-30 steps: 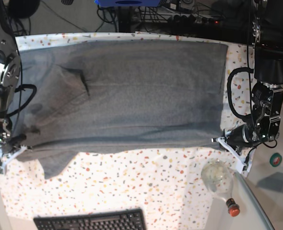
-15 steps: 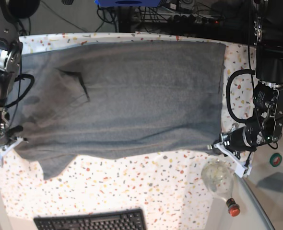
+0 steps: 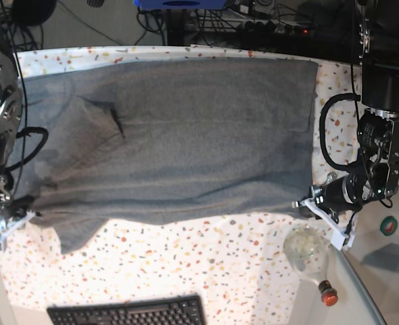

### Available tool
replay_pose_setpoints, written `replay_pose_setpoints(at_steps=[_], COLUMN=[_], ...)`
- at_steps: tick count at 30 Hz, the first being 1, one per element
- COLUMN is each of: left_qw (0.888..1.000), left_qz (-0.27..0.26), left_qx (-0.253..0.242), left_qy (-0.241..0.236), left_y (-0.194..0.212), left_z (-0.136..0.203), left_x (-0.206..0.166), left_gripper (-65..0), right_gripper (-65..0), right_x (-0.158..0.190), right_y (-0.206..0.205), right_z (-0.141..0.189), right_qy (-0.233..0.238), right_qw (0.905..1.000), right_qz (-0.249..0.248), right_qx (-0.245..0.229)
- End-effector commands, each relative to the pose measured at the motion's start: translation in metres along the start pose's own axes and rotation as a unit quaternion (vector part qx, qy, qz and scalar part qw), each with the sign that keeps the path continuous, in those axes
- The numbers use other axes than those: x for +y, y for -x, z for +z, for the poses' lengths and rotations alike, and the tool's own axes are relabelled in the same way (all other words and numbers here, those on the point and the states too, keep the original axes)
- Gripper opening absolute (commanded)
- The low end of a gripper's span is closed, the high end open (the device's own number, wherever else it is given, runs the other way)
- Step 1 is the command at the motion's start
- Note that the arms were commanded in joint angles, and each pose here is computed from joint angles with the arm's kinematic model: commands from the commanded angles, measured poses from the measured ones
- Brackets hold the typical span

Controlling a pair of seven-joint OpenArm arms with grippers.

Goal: Layout the t-shirt on the table in an organized manner, then fold the t-shirt properly
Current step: 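Pull the grasped edge with the right gripper to smooth the t-shirt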

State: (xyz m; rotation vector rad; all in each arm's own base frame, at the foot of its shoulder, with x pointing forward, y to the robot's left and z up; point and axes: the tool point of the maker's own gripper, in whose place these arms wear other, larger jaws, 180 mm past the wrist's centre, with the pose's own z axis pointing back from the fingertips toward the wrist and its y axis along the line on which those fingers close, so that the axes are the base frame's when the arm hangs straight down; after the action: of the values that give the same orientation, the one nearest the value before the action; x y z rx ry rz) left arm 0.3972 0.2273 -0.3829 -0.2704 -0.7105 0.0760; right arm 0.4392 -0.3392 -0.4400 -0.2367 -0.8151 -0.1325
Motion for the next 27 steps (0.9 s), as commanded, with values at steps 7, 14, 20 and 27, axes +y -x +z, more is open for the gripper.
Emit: replay_pose_setpoints(at_steps=[7,14,20,27], left_qw=[1.0,1.0,1.0,1.0], left_qz=[-0.011,-0.008,-0.009,-0.009], left_qx=[-0.021,-0.013,-0.014,-0.014], left_qy=[-0.007,-0.02,-0.018,-0.019], left_y=[-0.017,-0.013,-0.013,-0.013], left_z=[0.01,0.011,0.011,0.011], left_x=[0.009,0.021,0.02,0.021], left_gripper=[-65.0,-65.0,-65.0,-65.0], right_gripper=[-43.1,-42.2,-42.2,-42.8], right_x=[-0.005,-0.026,-0.026,-0.028], right_y=[-0.001,0.004,0.023,0.059], right_z=[-0.004,0.004,0.004,0.008], right_qy=[-0.001,0.026,0.025,0.026], right_qw=[0.9998,0.9997,0.9992,0.9979], right_qz=[-0.016,0.004,0.006,0.014], right_qx=[-0.014,0.002,0.029,0.058])
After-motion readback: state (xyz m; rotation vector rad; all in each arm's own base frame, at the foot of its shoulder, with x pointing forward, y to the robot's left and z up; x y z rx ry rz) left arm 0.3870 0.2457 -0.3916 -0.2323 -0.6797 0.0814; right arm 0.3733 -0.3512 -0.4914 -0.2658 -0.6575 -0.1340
